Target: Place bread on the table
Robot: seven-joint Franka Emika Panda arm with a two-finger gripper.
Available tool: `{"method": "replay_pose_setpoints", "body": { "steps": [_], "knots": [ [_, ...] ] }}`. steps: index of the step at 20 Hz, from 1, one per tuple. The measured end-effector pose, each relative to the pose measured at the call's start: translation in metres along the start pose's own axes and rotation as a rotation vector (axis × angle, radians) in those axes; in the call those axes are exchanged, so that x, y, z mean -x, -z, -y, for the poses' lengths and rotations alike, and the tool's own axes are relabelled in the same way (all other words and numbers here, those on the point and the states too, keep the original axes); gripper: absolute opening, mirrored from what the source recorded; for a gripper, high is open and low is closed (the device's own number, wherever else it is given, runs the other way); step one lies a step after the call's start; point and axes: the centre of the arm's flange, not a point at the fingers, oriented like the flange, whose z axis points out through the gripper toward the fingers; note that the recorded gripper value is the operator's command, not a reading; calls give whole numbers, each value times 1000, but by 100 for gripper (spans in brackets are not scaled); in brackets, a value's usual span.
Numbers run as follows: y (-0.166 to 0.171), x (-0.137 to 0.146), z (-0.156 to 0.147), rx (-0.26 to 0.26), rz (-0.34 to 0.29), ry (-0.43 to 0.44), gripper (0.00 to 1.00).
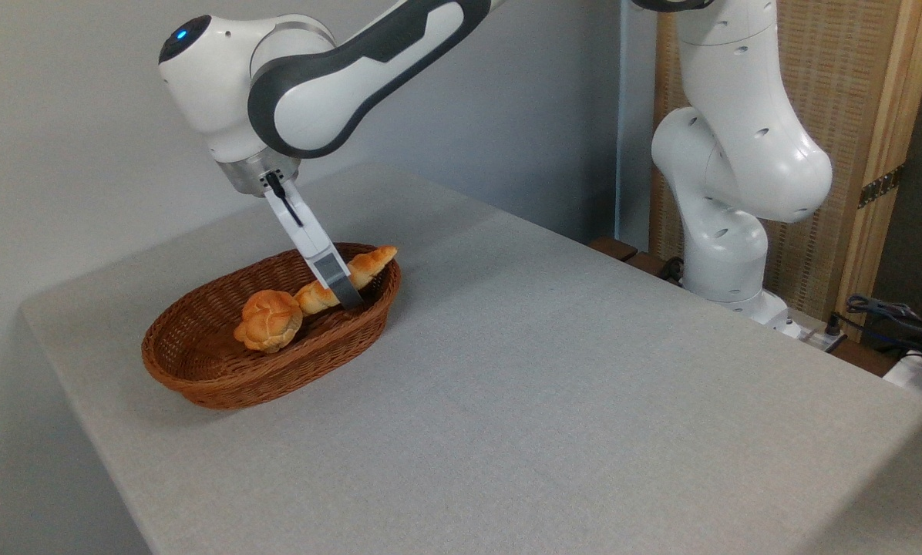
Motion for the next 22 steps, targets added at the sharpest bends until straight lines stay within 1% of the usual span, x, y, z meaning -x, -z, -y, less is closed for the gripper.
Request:
{"method": "replay_pose_setpoints", "body": {
  "steps": [7,13,16,18,22],
  "knots": [
    [4,0,1,-4,-6,1,44],
    [16,3,1,-20,-24,5,44],
    [34,5,0,-42,-51,9,44],
    [48,12,5,-61,-72,24,44],
    [81,39,25,-100,-122,86,44]
  ]
}}
